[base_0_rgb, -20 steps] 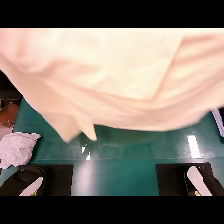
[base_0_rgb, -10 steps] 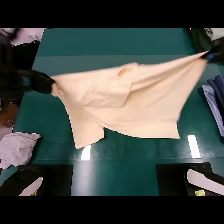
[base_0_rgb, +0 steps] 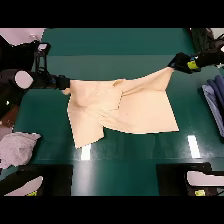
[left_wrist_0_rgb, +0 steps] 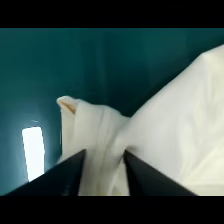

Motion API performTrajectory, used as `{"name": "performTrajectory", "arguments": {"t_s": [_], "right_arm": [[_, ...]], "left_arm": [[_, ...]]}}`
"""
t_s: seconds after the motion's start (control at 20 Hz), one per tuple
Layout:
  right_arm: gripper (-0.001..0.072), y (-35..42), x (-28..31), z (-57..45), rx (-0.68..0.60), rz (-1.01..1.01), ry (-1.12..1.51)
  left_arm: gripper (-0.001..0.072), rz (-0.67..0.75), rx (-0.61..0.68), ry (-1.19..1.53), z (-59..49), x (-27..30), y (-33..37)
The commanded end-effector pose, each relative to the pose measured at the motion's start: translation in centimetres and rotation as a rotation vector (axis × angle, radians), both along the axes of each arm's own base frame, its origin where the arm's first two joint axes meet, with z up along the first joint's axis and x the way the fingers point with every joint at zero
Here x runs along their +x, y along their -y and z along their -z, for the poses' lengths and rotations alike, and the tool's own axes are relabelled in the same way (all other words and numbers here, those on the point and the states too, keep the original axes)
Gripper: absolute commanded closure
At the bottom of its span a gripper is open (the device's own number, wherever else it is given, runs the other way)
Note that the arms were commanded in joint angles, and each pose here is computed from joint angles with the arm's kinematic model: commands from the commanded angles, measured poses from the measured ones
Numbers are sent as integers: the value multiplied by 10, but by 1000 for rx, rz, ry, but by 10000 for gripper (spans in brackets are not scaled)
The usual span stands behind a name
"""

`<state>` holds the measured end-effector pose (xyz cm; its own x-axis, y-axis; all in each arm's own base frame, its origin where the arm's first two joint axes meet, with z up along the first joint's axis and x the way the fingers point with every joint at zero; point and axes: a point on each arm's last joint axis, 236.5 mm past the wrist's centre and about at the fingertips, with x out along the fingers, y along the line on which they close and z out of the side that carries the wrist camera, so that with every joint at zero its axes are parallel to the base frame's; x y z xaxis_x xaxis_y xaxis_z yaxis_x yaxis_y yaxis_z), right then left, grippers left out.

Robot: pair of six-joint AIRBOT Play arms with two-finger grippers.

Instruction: Fold the shirts.

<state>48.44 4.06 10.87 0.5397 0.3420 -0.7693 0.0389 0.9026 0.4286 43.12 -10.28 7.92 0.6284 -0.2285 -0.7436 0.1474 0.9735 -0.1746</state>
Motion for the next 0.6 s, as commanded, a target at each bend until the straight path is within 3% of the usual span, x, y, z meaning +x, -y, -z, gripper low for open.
{"name": "performTrajectory", "arguments": {"t_s": [0.0, 0.1, 0.2, 0.3, 0.55], "right_arm": [[198, 23, 3, -26, -11, 26, 29], [421, 33, -16, -38, -26, -14, -22], [429, 36, -39, -40, -52, -78, -67], [429, 33, -53, -43, -63, -120, -91], [429, 14, -59, -59, -73, -159, -50]], "left_arm": [[282, -87, -13, -75, -1, 5, -31], [282, -76, 18, -207, 8, -21, -47], [282, 9, 72, -321, 27, -50, -48], [282, 45, 25, -407, 51, -71, -35], [281, -34, -38, -490, 116, -96, -31]]}}
